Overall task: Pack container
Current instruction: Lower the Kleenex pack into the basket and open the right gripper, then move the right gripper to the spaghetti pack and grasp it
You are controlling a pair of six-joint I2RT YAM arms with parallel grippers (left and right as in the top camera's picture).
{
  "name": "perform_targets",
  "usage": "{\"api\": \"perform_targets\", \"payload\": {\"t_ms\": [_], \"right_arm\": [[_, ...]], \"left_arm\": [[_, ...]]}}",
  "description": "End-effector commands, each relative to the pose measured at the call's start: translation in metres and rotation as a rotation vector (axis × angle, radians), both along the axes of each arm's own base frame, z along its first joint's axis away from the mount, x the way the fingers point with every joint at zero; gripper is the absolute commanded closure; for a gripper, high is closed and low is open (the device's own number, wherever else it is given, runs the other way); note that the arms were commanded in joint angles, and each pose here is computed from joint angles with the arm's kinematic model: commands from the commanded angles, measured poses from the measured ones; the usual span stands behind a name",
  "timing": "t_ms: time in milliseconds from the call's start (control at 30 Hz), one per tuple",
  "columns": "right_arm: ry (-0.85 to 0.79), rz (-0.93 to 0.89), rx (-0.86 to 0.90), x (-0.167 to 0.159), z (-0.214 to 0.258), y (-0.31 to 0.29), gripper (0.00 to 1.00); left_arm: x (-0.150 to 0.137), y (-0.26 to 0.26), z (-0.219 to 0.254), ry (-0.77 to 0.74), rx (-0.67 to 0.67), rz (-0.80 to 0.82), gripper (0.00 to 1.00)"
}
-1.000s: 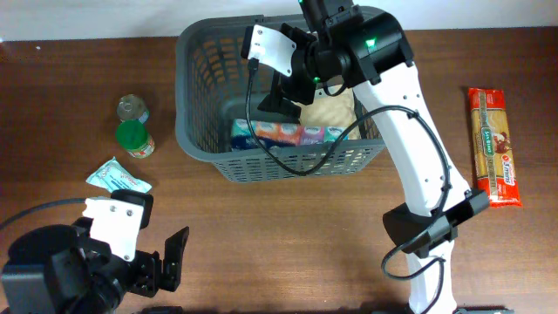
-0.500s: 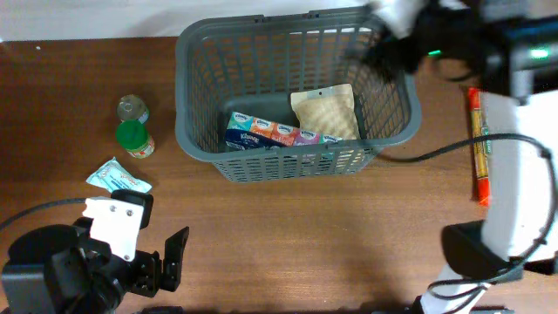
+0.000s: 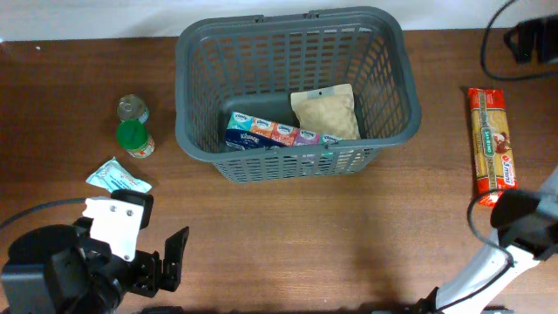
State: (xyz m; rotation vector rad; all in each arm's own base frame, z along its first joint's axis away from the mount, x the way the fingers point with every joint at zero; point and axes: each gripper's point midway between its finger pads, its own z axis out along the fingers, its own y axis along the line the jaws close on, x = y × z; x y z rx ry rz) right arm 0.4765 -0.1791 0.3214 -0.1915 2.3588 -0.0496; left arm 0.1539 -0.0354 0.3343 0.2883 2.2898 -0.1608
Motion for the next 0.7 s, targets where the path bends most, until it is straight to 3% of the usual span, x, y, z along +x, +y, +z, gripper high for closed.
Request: {"api": "perform_targets", "payload": {"t_ms": [0, 367, 667], "right_arm": [[0.130, -0.107, 0.053, 0.007, -0.063, -0.031, 0.01], [0.381, -0.240, 0.227, 0.010, -0.220, -0.066, 0.01], [0.492, -0.320, 0.258, -0.004, -0.272, -0.071, 0.01]], "left_arm": [[0.000, -0.002, 0.000, 0.003, -0.006, -0.013, 0.01], [0.000, -0.002, 0.000, 0.003, -0.006, -0.013, 0.01], [0.000, -0.002, 0.000, 0.003, -0.006, -0.013, 0.01]]}}
